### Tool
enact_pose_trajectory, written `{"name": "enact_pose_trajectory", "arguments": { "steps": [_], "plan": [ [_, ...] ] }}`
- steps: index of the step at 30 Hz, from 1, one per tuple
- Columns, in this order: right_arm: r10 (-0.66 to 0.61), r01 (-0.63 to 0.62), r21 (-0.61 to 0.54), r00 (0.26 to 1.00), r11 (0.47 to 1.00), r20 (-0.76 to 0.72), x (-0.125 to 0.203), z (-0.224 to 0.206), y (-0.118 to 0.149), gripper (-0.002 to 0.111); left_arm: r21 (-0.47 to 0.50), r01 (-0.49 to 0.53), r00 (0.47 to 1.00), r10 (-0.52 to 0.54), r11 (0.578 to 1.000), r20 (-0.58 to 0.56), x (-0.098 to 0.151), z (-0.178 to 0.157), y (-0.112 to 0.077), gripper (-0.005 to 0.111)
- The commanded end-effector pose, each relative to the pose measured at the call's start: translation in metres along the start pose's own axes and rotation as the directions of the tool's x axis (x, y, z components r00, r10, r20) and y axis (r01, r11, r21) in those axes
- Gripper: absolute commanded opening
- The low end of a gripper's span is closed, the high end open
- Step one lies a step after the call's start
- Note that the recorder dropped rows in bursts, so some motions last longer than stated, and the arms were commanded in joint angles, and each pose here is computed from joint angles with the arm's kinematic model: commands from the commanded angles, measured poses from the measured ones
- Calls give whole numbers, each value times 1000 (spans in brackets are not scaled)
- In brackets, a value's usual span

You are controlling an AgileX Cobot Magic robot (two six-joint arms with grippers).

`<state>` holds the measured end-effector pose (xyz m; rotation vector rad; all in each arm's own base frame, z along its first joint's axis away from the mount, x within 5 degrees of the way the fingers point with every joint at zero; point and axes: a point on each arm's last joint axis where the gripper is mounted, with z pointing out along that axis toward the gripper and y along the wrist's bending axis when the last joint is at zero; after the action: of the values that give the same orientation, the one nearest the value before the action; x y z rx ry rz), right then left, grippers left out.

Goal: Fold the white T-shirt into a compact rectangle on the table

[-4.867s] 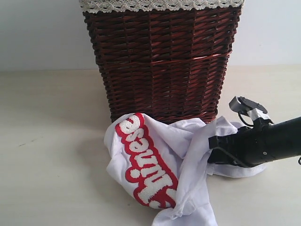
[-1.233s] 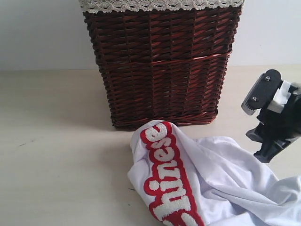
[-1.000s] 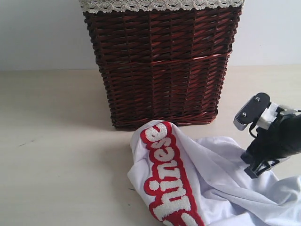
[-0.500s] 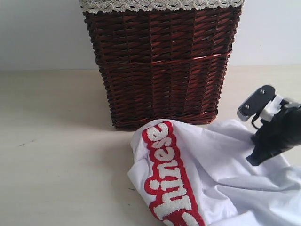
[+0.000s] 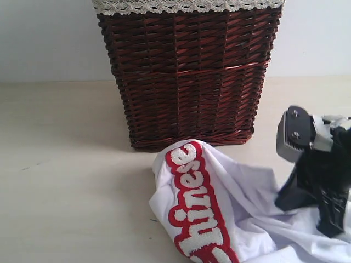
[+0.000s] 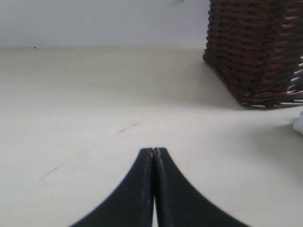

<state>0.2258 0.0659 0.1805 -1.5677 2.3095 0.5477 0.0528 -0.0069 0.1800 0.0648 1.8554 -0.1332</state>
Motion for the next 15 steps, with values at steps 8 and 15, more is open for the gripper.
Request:
{"name": "enact_pose_trajectory", "arguments": {
  "steps": [8, 15],
  "plan": [
    [-113, 79, -219, 983, 973, -148, 16, -1, 18, 18, 9, 11, 1000, -11, 1000, 16, -1, 0, -1, 0],
    [-123, 72, -321, 982, 944, -143, 16, -8, 31, 48, 9, 11, 1000, -11, 1000, 16, -1, 0, -1, 0]
  ]
}}
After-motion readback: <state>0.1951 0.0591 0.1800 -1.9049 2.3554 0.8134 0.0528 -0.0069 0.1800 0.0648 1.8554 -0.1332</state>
